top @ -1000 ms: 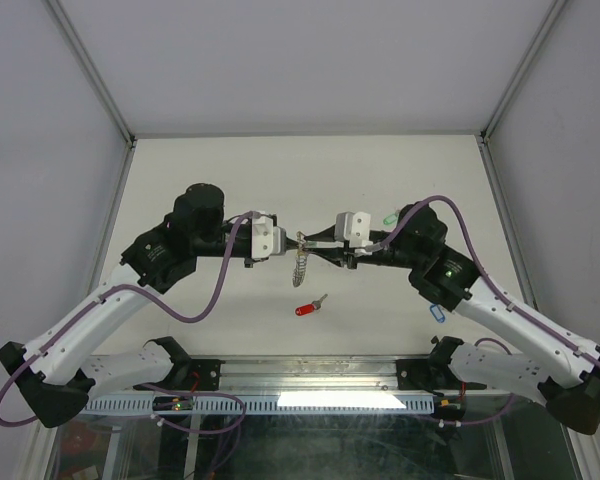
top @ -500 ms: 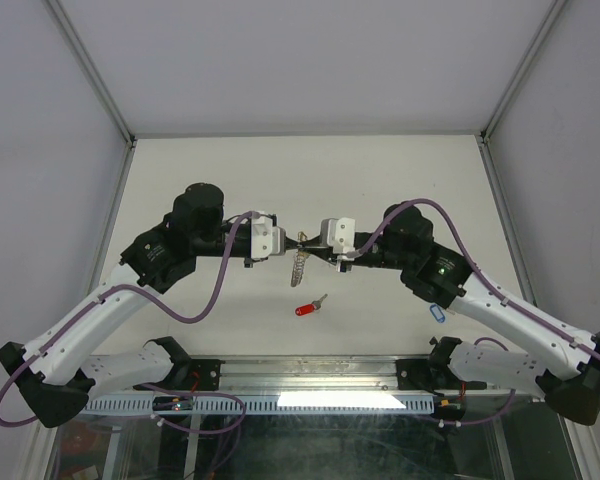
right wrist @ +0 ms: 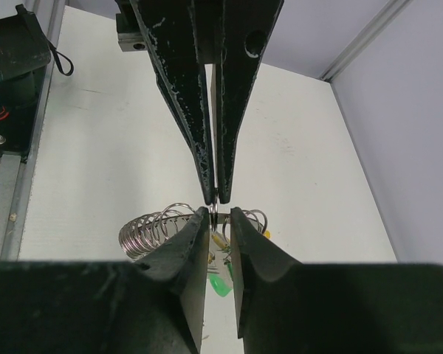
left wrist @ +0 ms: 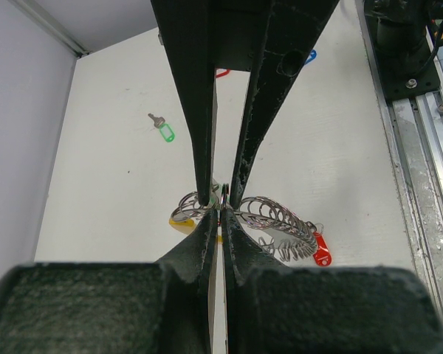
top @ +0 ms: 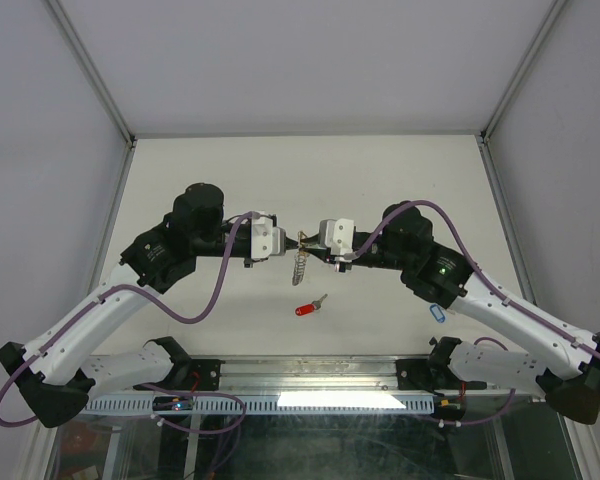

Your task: Put the keys on the keyring

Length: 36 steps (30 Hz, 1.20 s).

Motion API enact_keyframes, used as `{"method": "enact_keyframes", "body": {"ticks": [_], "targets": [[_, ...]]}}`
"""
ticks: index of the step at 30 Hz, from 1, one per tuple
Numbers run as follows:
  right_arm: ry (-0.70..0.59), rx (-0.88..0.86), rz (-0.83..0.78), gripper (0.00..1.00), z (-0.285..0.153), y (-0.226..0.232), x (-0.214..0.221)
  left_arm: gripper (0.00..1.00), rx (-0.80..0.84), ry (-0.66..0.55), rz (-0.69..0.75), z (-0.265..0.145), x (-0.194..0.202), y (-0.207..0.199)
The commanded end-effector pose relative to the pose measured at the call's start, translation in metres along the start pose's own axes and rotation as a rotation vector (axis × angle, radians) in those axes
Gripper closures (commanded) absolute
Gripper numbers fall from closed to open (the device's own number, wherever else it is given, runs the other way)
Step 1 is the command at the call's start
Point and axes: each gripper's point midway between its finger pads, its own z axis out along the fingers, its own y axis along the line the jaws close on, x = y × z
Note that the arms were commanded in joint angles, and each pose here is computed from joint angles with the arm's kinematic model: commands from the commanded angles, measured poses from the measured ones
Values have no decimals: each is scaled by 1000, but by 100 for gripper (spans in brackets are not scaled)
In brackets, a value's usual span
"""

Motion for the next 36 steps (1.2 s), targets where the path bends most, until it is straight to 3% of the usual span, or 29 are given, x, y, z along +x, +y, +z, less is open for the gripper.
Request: {"method": "enact_keyframes", "body": {"ticks": [1,10,17,21,25,27,30,36], "targets": [[-52,50,-47,80,-6,-15,-26,100,-16,-69,81,-9,-30,6],[-44,57,-43,85,-8,-15,-25,100,-14,-72,80,-9,-31,6],[-65,48,-25,100,-5,-14,-29,100,-13,-75,78,-10,-32,6],[-80,51,-14,100,-5,-14,-32,99,-11,-94,81,-12,-38,4],[-132,65,-2,100,-9,-14,-43,68,-44,-150,87,-20,-51,3],[-159,72,10,100,-12,-13,-47,61,-70,-186,90,-27,-58,2],[-207,87,29,100,-15,-13,-54,60,-101,-235,80,-34,-65,0],[-313,80,72,100,-20,-6,-68,68,-159,-307,16,-41,-71,-1]]}}
